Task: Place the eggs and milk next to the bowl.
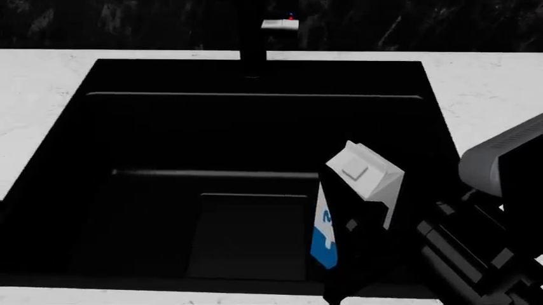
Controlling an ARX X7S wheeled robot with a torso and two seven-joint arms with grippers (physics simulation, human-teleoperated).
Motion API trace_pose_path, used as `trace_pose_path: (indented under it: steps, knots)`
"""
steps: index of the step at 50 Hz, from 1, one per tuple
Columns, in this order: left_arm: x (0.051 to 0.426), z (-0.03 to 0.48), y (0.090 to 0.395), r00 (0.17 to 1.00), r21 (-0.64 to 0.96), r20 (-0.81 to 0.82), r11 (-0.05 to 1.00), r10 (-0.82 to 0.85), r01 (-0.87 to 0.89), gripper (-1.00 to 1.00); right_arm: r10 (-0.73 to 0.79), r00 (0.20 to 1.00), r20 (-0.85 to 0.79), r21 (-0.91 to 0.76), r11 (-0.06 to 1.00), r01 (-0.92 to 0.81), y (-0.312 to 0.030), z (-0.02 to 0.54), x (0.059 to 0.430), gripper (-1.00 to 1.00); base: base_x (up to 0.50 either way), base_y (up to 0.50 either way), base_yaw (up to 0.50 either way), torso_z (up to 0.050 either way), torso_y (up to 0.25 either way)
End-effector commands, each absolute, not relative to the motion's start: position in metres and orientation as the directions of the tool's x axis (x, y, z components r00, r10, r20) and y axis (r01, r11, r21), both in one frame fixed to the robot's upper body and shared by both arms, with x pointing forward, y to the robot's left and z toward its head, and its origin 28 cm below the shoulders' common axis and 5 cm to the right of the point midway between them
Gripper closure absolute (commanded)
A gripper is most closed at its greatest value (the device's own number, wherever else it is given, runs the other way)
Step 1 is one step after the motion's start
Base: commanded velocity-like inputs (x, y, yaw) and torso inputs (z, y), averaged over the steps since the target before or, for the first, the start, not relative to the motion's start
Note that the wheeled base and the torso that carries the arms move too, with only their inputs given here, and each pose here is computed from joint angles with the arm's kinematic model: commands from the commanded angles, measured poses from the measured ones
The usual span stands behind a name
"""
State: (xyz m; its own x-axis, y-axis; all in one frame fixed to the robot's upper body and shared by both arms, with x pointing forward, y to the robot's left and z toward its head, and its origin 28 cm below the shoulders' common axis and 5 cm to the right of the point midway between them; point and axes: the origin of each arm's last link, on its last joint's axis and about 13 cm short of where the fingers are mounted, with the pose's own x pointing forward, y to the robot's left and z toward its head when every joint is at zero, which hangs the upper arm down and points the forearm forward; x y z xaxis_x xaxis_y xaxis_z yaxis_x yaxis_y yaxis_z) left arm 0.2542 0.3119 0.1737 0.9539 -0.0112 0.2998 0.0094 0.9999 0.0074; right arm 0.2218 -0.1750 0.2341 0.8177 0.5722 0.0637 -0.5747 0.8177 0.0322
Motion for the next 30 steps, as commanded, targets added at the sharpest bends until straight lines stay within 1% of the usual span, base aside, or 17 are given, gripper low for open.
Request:
trace_pose_path:
  steps: [1,30]
  knots:
    - [0.2525,0.1723,0.3118,0.954,-0.003,0.299,1.0,-0.017,0.019,-1.0,0.579,0.811,0.084,0.009,0.814,-0.581,-0.1766,0.2407,0.2199,1.0,0.0,0.5,0.0,0.0,0.0]
    - [0.2515,0.173,0.3131,0.953,-0.002,0.301,1.0,-0.021,0.022,-1.0,0.581,0.809,0.083,0.007,0.812,-0.584,-0.1758,0.2414,0.2184,1.0,0.0,0.5,0.0,0.0,0.001]
